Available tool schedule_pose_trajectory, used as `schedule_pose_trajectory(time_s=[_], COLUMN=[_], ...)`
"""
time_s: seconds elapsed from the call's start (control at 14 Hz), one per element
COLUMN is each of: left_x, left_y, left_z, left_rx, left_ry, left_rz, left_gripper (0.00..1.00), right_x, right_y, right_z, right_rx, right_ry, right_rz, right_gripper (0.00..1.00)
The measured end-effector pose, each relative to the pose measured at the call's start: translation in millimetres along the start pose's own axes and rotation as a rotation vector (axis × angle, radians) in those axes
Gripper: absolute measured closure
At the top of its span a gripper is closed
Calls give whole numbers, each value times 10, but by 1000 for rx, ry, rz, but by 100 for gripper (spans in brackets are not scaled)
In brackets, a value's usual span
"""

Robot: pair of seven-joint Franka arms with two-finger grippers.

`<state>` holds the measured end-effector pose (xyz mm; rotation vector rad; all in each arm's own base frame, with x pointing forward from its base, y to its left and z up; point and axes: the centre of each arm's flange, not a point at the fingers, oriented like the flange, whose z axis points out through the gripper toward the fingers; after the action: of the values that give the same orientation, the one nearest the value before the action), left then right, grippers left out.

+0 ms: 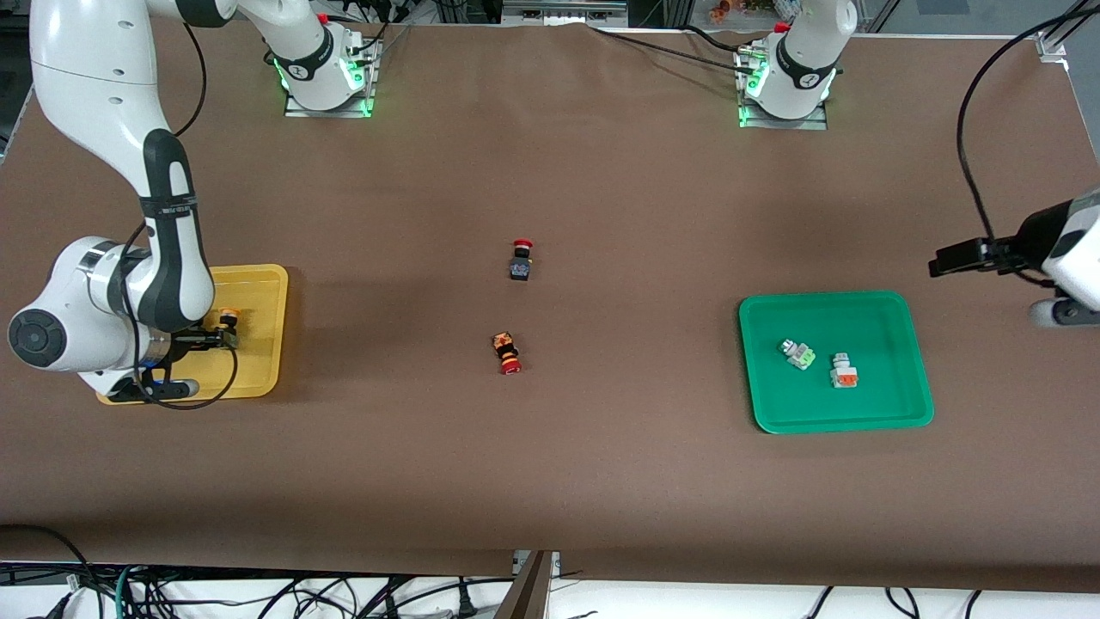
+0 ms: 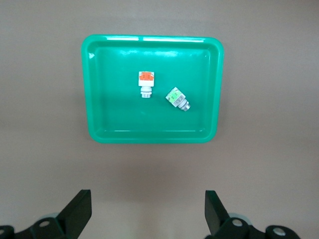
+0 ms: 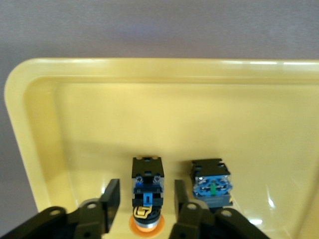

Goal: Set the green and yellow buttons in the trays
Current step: 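Lower the blue button into the yellow tray and open the right gripper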

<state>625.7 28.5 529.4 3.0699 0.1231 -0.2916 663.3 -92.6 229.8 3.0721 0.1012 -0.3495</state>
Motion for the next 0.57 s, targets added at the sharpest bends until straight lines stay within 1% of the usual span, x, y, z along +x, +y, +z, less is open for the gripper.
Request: schedule_pose_trajectory(time_s=[0.14,0.21,0.29,0.43,0.57], left_x=[136,150,120,-116,-557], left_y=[14,16,21,59,142], left_z=[191,207,156,-120,-398], left_rx=[21,26,32,52,85], left_ry=[-9,-8,-1,12,35], left_rz=[-6,-14,-18,-25,-34], left_gripper=[0,0,0,0,0], right_x=[48,93,133,182,172], right_y=[-30,-67,-110,-202,-262], right_z=[-124,-249,-402,-790,-1197], right_rx=[-5,-8,-9,0,10], right_ry=[25,48,66,70,66], right_rz=[-7,-15,-23,-43,-57], right_gripper=[20,9,1,0,0])
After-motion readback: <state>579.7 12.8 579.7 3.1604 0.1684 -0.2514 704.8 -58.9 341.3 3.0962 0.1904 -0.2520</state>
